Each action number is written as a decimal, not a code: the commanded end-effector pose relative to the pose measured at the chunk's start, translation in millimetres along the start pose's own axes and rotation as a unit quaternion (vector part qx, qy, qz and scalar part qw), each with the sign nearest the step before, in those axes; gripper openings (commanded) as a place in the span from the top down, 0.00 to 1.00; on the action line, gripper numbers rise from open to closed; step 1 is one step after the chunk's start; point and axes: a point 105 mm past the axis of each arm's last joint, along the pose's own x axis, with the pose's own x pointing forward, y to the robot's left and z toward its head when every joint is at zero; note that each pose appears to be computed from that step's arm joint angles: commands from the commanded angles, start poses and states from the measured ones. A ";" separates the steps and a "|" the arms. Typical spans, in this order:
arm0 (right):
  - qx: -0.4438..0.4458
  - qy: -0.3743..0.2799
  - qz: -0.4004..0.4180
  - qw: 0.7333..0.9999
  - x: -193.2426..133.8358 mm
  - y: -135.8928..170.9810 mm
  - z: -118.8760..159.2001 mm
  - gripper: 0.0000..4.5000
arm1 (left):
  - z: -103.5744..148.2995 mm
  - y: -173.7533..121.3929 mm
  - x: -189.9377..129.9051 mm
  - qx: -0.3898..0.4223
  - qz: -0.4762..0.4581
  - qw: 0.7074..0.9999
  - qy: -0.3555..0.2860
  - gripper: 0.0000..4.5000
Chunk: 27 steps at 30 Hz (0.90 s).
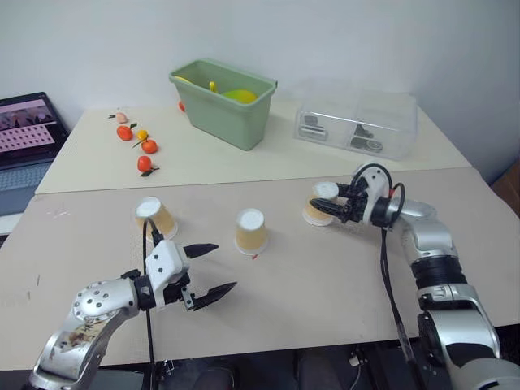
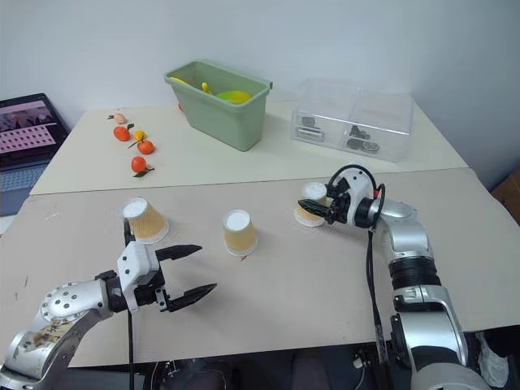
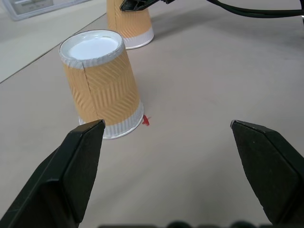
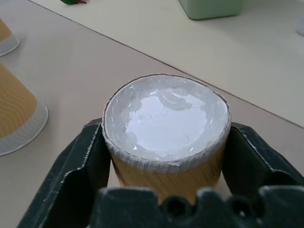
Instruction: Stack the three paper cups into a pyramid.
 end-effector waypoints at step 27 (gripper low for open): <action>0.001 0.003 0.280 0.960 -4.3 95.1 16.7 0.37 | 5.0 4.0 -2.8 0.010 0.031 0.999 -0.018 0.00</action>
